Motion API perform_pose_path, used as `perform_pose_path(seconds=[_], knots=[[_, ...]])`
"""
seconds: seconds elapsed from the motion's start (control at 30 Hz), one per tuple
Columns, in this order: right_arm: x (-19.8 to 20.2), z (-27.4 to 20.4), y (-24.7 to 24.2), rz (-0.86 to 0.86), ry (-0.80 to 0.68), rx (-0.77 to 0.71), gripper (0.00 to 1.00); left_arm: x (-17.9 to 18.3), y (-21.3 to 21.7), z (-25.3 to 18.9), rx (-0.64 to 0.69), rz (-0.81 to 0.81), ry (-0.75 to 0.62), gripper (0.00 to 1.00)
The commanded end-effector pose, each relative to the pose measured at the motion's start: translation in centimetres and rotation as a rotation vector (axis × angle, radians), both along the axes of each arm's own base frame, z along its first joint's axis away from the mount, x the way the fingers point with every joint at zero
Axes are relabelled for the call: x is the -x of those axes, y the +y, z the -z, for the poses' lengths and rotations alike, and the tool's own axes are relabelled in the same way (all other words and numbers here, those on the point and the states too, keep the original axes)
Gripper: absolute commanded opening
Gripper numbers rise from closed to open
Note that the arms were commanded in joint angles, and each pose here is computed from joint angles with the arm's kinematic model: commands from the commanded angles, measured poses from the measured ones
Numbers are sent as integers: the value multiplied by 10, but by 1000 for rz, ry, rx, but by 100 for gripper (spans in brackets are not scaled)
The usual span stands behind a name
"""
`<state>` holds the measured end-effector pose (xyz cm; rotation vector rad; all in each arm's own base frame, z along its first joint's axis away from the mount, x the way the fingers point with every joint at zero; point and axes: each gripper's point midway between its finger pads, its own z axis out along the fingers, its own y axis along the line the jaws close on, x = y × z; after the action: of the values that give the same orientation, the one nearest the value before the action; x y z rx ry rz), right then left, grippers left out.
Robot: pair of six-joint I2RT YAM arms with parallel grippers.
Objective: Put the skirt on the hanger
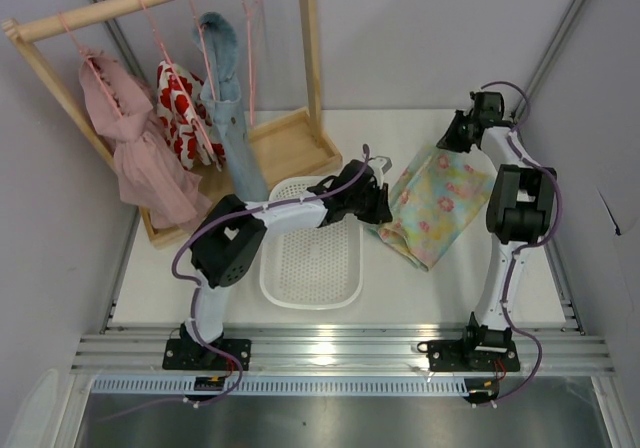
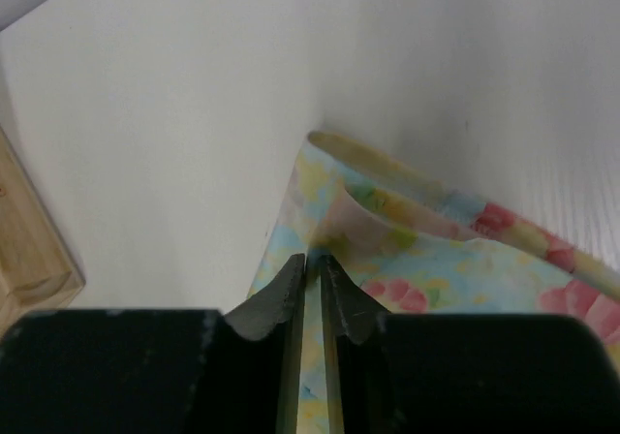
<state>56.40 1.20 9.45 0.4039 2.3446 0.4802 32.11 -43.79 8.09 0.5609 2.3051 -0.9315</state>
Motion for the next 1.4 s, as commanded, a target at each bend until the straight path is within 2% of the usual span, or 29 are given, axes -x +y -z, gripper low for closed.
perform_pose_path(seconds=[0.0,0.03,0.1,0.17,0.27,0.33,0.47,0.5,0.57,0.6,0.63,0.7,0.73,0.8,0.83,0.87,0.93,1.03,1.17,1.3,1.37], knots=[[-40,-25,-5,-25,-148,33,20,-6,1,-3,-30,-2,10,30],[-43,-32,-3,-32,-161,32,44,-6,2,-4,-39,-1,12,41],[-44,-41,-1,-45,-175,28,64,-15,2,-17,-36,-10,-20,60],[-42,-64,0,-52,-217,35,78,-16,3,-22,-53,-5,-30,61],[-33,-105,0,-57,-273,49,85,-24,1,-51,-41,-5,-84,64],[-20,-134,-1,-51,-300,61,85,-28,-3,-79,-13,5,-134,65],[11,-147,-16,37,-279,101,84,-14,-17,-117,16,50,-217,65],[25,-124,-20,60,-222,94,84,-8,-21,-120,10,68,-238,65],[42,-111,-33,112,-191,74,78,3,-27,-120,-10,75,-260,63],[50,-121,-36,129,-224,60,75,16,-36,-119,-10,94,-255,59],[68,-88,-37,147,-155,25,72,21,-39,-115,-14,92,-243,53],[81,-79,-54,209,-164,17,63,32,-51,-102,10,66,-172,36],[97,-51,-57,237,-109,3,56,34,-53,-93,15,57,-137,30],[104,-37,-68,271,-102,4,47,42,-60,-70,41,24,-36,14],[107,-29,-71,277,-89,5,37,40,-65,-69,67,12,-27,8],[110,-20,-73,282,-70,10,33,39,-68,-61,72,-1,-7,1],[110,-8,-74,281,-53,20,22,40,-71,-48,80,-41,29,0],[106,3,-75,283,-48,20,17,40,-70,-21,59,-109,96,0],[106,26,-80,312,-1,29,1,39,-57,18,21,-203,186,0],[129,54,-94,376,92,66,0,24,-49,41,-8,-279,221,0],[139,54,-103,409,83,59,0,5,-50,39,-16,-324,191,0]])
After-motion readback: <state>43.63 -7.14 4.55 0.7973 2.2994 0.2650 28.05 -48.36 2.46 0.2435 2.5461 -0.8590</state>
